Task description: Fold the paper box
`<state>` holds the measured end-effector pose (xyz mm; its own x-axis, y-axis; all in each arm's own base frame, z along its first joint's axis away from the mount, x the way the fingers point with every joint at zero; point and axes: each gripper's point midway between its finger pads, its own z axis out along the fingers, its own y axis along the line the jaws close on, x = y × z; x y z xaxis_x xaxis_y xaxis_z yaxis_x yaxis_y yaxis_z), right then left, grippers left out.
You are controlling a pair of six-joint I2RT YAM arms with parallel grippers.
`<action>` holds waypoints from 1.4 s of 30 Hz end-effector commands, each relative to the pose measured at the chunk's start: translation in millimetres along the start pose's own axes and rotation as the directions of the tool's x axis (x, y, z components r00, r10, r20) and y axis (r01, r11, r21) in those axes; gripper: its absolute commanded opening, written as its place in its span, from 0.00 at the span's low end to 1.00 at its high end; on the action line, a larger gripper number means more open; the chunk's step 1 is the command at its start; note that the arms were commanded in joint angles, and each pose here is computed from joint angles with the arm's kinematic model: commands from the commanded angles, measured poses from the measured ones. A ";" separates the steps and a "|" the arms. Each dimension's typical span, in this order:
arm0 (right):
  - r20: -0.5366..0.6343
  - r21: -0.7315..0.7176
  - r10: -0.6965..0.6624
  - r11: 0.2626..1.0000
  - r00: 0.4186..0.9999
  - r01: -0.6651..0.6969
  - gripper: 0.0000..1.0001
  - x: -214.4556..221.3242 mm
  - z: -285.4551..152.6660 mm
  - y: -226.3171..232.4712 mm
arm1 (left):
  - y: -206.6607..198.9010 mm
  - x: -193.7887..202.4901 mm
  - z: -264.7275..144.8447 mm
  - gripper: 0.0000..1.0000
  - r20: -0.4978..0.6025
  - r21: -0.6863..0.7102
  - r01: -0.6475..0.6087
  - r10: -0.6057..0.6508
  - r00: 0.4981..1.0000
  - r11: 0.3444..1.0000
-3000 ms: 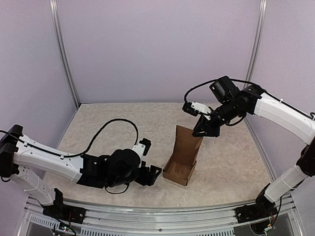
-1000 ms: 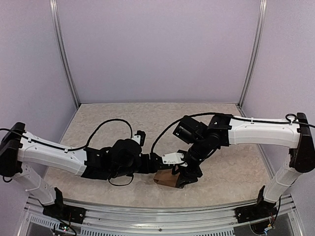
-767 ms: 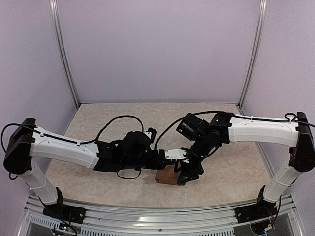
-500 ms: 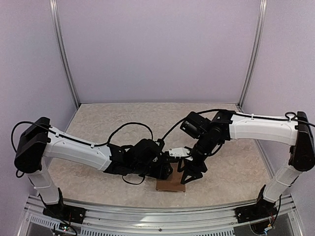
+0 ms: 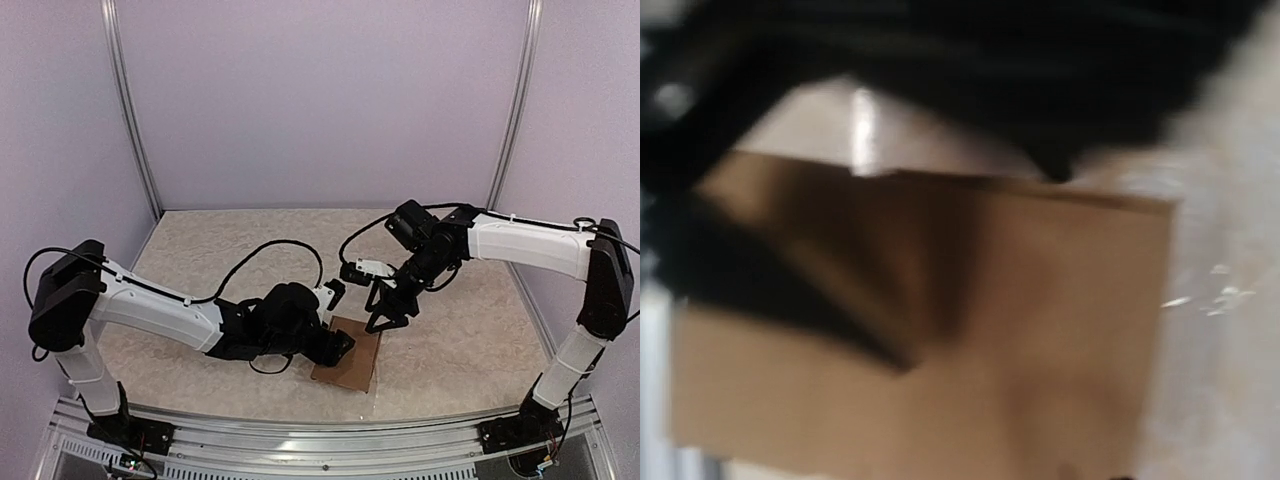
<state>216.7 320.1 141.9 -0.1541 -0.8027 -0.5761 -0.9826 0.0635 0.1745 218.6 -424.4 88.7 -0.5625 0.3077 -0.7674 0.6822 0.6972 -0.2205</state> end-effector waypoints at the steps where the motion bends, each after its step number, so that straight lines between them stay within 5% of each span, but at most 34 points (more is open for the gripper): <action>1: 0.008 0.055 0.042 0.998 0.999 -0.042 0.62 1.4 30.7 -30.6 | -4.0 -30.4 -7.9 0.76 0.133 0.084 -0.142 0.130 0.983 0.986; 10: -0.106 0.042 0.131 0.991 0.986 -0.127 0.62 39.8 69.0 -41.4 | -8.7 -42.1 -55.4 0.76 0.238 0.055 -0.181 0.164 0.957 0.982; 19: -0.159 0.014 0.164 0.986 0.974 -0.164 0.60 58.5 84.2 -38.9 | -21.7 10.1 -120.2 0.77 0.272 0.062 -0.061 0.042 0.961 0.996; 31: -0.102 -0.149 0.351 0.920 0.931 -0.363 0.37 65.2 76.9 -46.4 | 4.6 42.7 -117.6 0.76 0.217 -0.077 0.194 -0.174 0.961 0.978; 42: 0.071 -0.300 0.323 0.909 0.944 -0.289 0.55 19.4 21.8 -34.2 | 14.6 45.6 -130.0 0.79 0.257 -0.104 0.154 -0.123 0.958 0.983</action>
<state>249.7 307.9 68.1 -0.5089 -0.7186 -0.4741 -0.8006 0.1927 0.5674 138.5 -328.0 129.9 -0.5263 0.0443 -0.8491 0.5508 0.7786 -0.3008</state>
